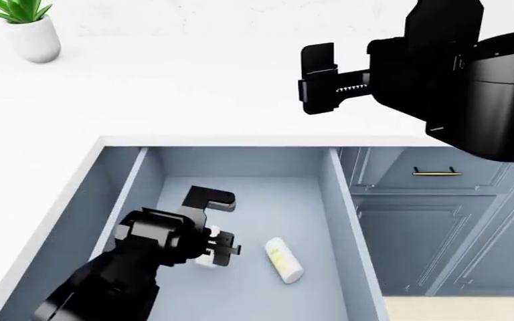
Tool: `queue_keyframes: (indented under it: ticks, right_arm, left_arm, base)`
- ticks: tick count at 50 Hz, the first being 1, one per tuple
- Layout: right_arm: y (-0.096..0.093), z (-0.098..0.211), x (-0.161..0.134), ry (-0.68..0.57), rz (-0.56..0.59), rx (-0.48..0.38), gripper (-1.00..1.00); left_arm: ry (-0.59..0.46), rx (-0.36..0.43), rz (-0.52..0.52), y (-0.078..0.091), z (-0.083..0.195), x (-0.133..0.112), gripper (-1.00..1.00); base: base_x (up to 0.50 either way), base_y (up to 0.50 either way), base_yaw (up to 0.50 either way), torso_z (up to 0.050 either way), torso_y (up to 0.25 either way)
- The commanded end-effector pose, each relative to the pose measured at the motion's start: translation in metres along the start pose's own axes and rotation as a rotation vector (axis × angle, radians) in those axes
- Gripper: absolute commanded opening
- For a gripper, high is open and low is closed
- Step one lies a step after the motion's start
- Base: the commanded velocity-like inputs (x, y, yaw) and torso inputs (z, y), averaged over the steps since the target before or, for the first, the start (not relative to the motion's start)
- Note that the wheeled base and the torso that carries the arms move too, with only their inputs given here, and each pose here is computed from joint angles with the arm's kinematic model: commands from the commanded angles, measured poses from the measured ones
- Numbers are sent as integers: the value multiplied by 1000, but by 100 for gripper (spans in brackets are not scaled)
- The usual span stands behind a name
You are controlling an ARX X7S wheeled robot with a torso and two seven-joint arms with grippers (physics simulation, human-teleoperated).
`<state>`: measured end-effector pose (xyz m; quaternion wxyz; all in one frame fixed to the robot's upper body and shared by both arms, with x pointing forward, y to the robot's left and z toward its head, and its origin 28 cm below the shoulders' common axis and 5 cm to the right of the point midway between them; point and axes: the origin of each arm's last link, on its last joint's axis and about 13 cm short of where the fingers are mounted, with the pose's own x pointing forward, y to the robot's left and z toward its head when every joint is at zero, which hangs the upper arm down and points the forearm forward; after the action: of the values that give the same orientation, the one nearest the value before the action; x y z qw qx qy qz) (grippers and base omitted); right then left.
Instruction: Pick and place the shaker into the drawer. Then close the cabinet.
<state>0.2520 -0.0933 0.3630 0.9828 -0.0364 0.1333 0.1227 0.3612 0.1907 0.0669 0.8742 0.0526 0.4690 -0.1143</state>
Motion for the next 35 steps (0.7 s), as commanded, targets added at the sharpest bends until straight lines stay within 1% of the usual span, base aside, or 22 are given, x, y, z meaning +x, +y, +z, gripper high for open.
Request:
queue_keyframes:
  ticks: [1,7,8,12,15,16,20,24,29,31,35]
  right_arm:
    - [1,-2,2,5,6,0,100]
    - [1,-3,2,5,6,3,100]
    - [1,-4,3,6,7,3,100]
    - [2,-5,3,6,10,4,100]
    - [2,-6,4,7,12,6,100]
    - [3,-6,4,6,14,6,100]
    - [4,-6,3,5,18,6,100]
    - [4,-6,1,1,18,8,100]
    - [5,-6,0,-1,20,8,100]
    - [5,-7,1,1,19,7,100]
    - [6,-10,1,3,22,5,100]
  left_arm:
    - [66,-28,-11,2,-17,7,-100]
    - [71,-29,-16,3,-15,6,-100]
    - [72,-28,-19,3,-13,5,100]
    - [45,-4,-16,4,-2,-1,100]
    - [-2,43,-5,4,13,-9,100]
    - [-8,44,-5,5,13,-15,100]
    - [-104,125,-1,-1,18,-44,100]
    - [-252,168,40,-6,25,-75,100]
    - [-444,181,64,-15,34,-115,100]
    - [-481,193,111,-15,38,-125,100]
    - [-508,201,150,-14,42,-140,100]
  base:
    - [0,0,0,0,0]
    - [0,0,0,0,0]
    - [0,0,0,0,0]
    - [0,0,0,0,0]
    - [0,0,0,0,0]
    - [0,0,0,0,0]
    - [0,0,0,0,0]
    - [0,0,0,0,0]
    - [0,0,0,0,0]
    - [0,0,0,0,0]
    - [0,0,0,0,0]
